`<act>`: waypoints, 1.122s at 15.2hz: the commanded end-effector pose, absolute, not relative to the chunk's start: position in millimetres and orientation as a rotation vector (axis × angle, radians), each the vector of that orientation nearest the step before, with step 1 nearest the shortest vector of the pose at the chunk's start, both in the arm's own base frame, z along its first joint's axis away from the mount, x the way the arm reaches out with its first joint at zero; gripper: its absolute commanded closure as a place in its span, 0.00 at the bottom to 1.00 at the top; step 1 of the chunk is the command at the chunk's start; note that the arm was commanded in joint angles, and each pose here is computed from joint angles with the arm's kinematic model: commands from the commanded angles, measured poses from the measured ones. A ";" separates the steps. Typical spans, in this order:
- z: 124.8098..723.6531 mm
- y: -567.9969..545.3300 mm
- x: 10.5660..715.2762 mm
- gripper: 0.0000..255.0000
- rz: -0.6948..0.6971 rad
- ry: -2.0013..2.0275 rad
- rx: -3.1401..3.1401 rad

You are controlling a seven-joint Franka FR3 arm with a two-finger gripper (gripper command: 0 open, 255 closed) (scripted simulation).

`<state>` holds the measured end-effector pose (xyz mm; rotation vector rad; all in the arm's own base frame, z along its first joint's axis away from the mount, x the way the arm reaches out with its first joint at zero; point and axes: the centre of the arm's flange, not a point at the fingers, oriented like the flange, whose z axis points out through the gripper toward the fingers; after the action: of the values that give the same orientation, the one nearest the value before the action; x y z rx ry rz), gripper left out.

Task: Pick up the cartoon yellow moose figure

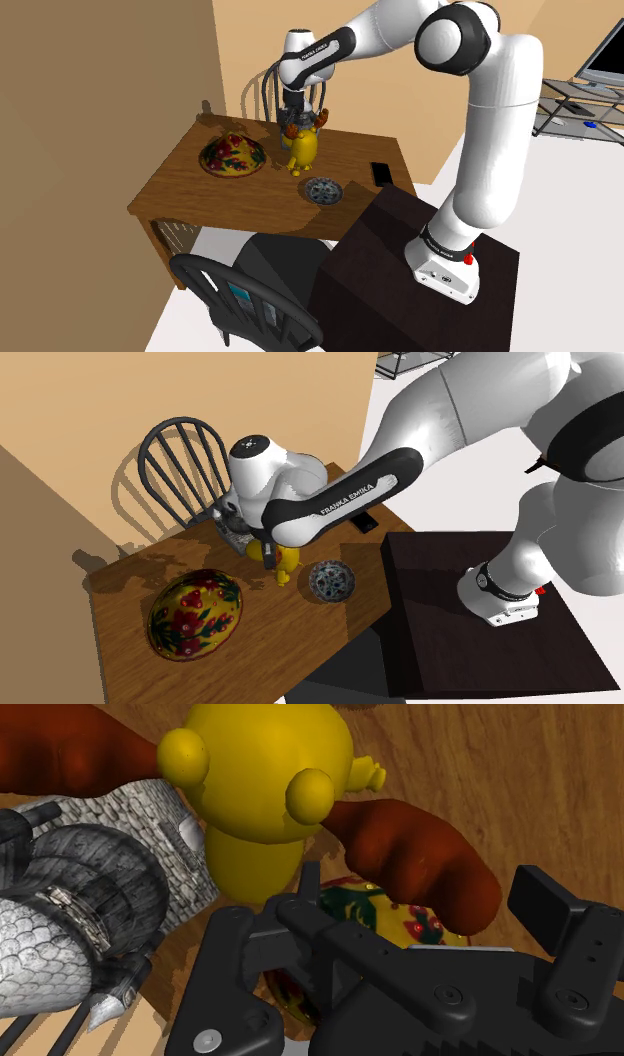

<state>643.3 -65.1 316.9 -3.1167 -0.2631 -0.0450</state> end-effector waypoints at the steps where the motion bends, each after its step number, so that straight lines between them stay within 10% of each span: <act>1: 310.4 -66.0 642.4 0.00 -0.046 -0.263 -3.117; 2: 310.4 -66.0 642.4 0.00 -0.046 -0.263 -3.117; 3: 310.2 -65.7 642.7 1.00 -0.046 -0.263 -3.117; 17: 336.8 -66.0 642.4 1.00 -0.046 -0.263 -3.117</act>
<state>642.7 -66.2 330.5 -3.1159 -0.2634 -0.0408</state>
